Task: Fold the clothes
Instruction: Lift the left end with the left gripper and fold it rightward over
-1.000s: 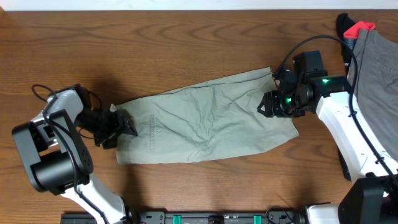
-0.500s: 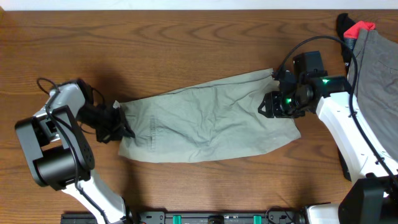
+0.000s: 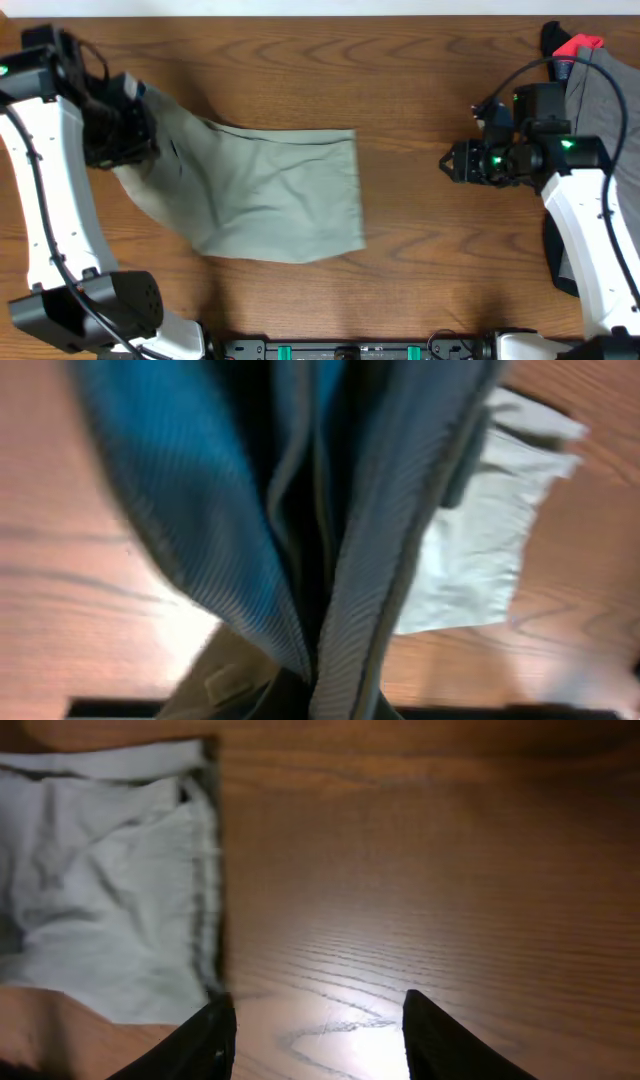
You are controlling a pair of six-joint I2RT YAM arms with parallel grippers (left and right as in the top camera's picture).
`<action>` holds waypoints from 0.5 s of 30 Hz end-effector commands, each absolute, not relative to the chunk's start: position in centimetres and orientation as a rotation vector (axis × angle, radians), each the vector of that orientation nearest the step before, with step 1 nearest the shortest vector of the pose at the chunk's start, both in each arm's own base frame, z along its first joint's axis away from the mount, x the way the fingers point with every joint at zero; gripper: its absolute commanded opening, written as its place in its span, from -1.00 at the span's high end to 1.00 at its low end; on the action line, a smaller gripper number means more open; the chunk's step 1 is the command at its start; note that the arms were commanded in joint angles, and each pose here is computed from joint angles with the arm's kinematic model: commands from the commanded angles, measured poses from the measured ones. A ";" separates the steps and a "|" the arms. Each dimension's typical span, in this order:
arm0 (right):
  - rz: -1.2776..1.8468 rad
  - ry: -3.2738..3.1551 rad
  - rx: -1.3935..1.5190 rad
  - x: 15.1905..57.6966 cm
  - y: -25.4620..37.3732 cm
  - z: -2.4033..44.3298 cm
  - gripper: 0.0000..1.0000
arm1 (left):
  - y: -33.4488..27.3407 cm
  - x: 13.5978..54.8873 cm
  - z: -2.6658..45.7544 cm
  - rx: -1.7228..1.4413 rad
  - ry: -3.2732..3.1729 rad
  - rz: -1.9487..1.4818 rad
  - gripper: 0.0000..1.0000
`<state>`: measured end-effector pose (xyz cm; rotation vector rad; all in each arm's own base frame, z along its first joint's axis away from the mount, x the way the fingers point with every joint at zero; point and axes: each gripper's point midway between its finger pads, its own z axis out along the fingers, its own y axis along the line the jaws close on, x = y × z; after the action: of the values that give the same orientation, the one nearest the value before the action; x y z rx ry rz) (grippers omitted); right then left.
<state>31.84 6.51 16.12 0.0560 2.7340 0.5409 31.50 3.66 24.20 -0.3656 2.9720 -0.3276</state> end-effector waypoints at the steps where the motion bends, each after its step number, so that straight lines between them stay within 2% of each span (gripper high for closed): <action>1: 0.534 2.697 0.070 31.8 5.8 17.1 -0.05 | 1.4 31.7 23.8 -0.260 3.024 -0.211 0.88; 15: 0.536 2.735 0.095 30.8 5.5 16.9 -0.04 | -12.3 33.9 17.5 0.049 3.139 -0.087 0.88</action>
<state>30.95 5.65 16.43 0.0992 2.7481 0.5358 33.87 -11.07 19.45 0.0854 3.0894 -0.1498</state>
